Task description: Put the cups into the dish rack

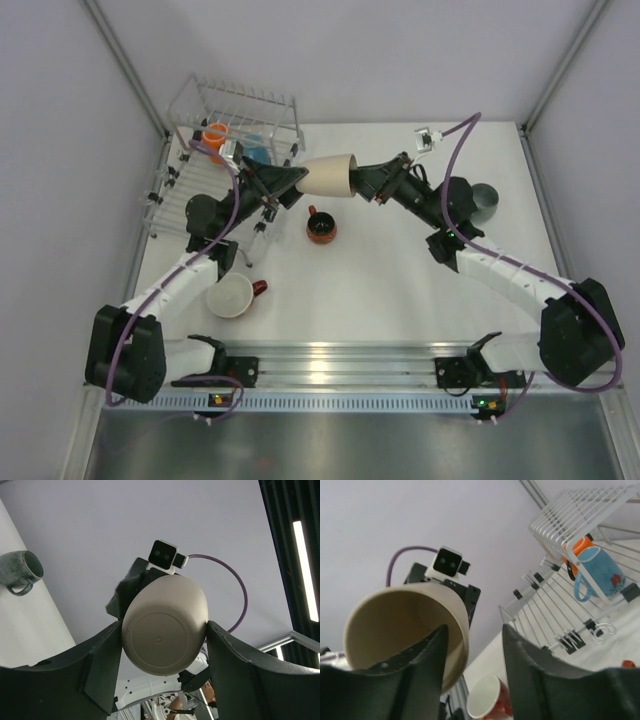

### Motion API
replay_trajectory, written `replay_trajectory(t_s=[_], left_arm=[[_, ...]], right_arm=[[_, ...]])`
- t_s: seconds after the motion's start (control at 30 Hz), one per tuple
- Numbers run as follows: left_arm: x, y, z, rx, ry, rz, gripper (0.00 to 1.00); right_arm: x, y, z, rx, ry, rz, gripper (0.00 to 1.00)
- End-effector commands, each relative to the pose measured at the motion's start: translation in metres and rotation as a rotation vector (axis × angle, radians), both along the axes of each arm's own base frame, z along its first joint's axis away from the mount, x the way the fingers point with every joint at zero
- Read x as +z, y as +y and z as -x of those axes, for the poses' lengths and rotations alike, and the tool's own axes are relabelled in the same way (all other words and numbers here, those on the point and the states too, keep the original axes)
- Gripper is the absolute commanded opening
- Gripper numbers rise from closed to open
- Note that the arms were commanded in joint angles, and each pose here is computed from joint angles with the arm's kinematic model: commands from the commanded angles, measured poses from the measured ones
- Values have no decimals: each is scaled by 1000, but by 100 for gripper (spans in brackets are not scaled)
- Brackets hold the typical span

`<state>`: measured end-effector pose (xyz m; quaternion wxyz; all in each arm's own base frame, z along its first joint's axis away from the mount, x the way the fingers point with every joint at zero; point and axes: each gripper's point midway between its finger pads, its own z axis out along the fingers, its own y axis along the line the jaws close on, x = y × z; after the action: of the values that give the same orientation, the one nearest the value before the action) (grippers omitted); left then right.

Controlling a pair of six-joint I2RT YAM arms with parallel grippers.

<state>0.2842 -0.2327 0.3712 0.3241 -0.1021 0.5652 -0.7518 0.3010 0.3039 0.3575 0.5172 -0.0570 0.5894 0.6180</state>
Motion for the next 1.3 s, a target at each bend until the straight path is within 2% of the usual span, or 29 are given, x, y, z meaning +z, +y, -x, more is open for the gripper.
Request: replay_trajectory(t_s=[0.0, 0.1, 0.17, 0.2, 0.27, 0.37, 0.47, 0.5, 0.53, 0.6, 0.63, 0.7, 0.97, 1.27], left_arm=[[30, 4, 11, -4, -131, 50, 0], [34, 8, 6, 31, -168, -12, 0], [32, 12, 0, 71, -168, -80, 0], [27, 16, -9, 124, -159, -176, 0], [24, 24, -17, 193, -170, -278, 0], [12, 48, -33, 352, -154, -521, 0], [5, 62, -40, 429, -149, -649, 0], [12, 70, -43, 474, -187, -700, 0], [0, 79, -47, 506, -140, -759, 0], [1, 93, -53, 566, -152, -850, 0], [-12, 106, -60, 615, -97, -914, 0], [-17, 123, -66, 670, -71, -995, 0], [-42, 203, -98, 882, 88, -1174, 0], [-63, 265, -129, 1053, 171, -1421, 0]], right_arm=[[5, 4, 8, 8, -55, 23, 51], [4, -6, 6, -35, -59, 54, 68], [2, -16, 0, -85, -60, 79, 73], [2, -21, 1, -101, -55, 93, 77], [1, -34, -5, -158, -58, 115, 81], [6, -51, -6, -216, -74, 141, 86], [3, -64, -12, -277, -62, 183, 88], [7, -69, -11, -295, -71, 185, 89], [9, -72, -12, -313, -69, 189, 90], [6, -81, -14, -350, -55, 214, 92], [10, -83, -13, -358, -59, 216, 93], [7, -87, -13, -375, -49, 236, 93], [11, -108, -12, -429, -56, 280, 93], [23, -134, -6, -531, -84, 298, 94]])
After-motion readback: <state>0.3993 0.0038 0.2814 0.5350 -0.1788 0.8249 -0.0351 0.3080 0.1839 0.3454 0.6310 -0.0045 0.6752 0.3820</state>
